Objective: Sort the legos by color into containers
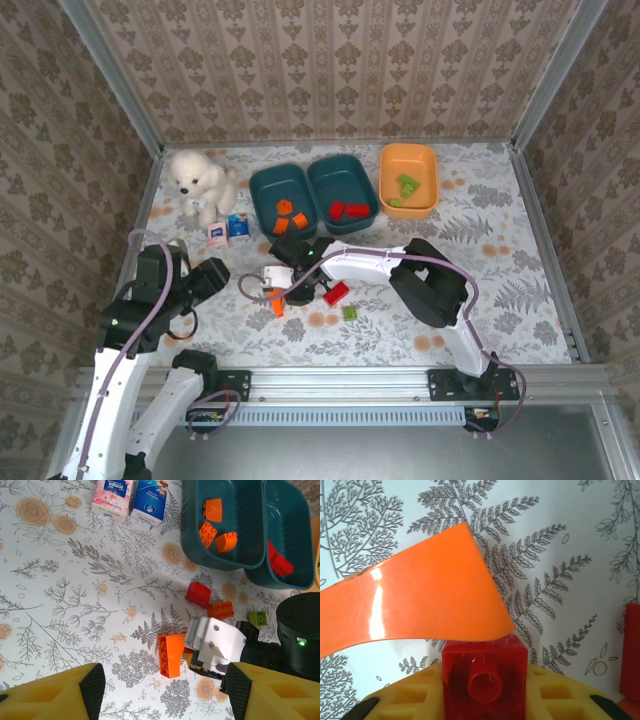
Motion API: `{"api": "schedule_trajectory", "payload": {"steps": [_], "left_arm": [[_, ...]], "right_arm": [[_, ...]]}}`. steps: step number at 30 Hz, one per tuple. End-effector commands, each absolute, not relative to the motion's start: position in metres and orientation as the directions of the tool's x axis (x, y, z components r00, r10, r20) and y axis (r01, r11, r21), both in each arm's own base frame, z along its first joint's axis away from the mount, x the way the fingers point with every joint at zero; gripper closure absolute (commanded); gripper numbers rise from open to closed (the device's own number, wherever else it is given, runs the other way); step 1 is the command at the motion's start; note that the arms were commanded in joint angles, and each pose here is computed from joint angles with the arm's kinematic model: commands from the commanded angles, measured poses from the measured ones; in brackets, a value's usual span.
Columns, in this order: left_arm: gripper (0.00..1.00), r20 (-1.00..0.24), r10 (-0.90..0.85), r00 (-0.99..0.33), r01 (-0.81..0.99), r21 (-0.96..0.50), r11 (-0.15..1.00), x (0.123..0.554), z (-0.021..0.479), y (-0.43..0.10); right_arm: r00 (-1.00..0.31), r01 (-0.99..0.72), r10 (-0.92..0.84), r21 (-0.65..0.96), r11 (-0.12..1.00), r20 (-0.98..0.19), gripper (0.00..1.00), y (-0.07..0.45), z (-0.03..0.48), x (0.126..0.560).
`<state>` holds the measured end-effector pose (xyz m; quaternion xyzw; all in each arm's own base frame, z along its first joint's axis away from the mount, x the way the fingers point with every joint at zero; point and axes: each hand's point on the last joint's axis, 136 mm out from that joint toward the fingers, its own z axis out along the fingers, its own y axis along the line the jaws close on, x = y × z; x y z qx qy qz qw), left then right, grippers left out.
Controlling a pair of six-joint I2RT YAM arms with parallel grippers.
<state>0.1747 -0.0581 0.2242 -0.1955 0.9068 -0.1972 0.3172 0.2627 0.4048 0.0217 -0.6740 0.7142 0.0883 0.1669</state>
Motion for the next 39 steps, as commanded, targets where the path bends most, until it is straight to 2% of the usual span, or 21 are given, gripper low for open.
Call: {"api": "schedule_trajectory", "payload": {"steps": [1, 5, 9, 13, 16, 21, 28, 35, 39], "left_arm": [[0.32, -0.507, -0.464, -0.726, -0.188, -0.503, 0.844, 0.179, 0.228, -0.064], [0.32, -0.49, -0.441, -0.752, -0.137, -0.538, 0.832, 0.19, 0.225, -0.08], [0.32, -0.469, -0.428, -0.772, -0.079, -0.599, 0.797, 0.21, 0.223, -0.102], [0.32, -0.466, -0.38, -0.799, -0.013, -0.619, 0.786, 0.234, 0.222, -0.128], [0.31, -0.48, -0.307, -0.822, 0.057, -0.605, 0.794, 0.253, 0.222, -0.151], [0.31, -0.484, -0.232, -0.844, 0.115, -0.585, 0.803, 0.282, 0.221, -0.178], [0.31, -0.491, -0.217, -0.844, 0.133, -0.583, 0.801, 0.299, 0.225, -0.191], [0.3, -0.484, -0.22, -0.847, 0.111, -0.565, 0.818, 0.289, 0.221, -0.182], [0.3, -0.481, -0.218, -0.849, 0.107, -0.56, 0.822, 0.289, 0.219, -0.18]], "right_arm": [[-0.097, -0.983, -0.917, -0.109, 0.149, -0.387, 0.72, 0.4, 0.048, 0.267], [-0.201, -0.943, -0.824, -0.122, 0.309, -0.53, 0.73, 0.392, 0.105, 0.288], [-0.369, -0.842, -0.673, -0.075, 0.533, -0.641, 0.73, 0.356, 0.153, 0.332], [-0.54, -0.676, -0.477, 0.02, 0.737, -0.693, 0.74, 0.316, 0.175, 0.394], [-0.64, -0.554, -0.359, 0.085, 0.828, -0.68, 0.74, 0.296, 0.174, 0.44], [-0.728, -0.421, -0.253, 0.123, 0.899, -0.638, 0.74, 0.285, 0.15, 0.499], [-0.783, -0.283, -0.138, 0.15, 0.947, -0.607, 0.73, 0.272, 0.108, 0.553], [-0.821, -0.303, -0.157, 0.185, 0.935, -0.549, 0.72, 0.282, 0.067, 0.563], [-0.839, -0.322, -0.16, 0.236, 0.917, -0.521, 0.67, 0.291, 0.055, 0.557]]}}
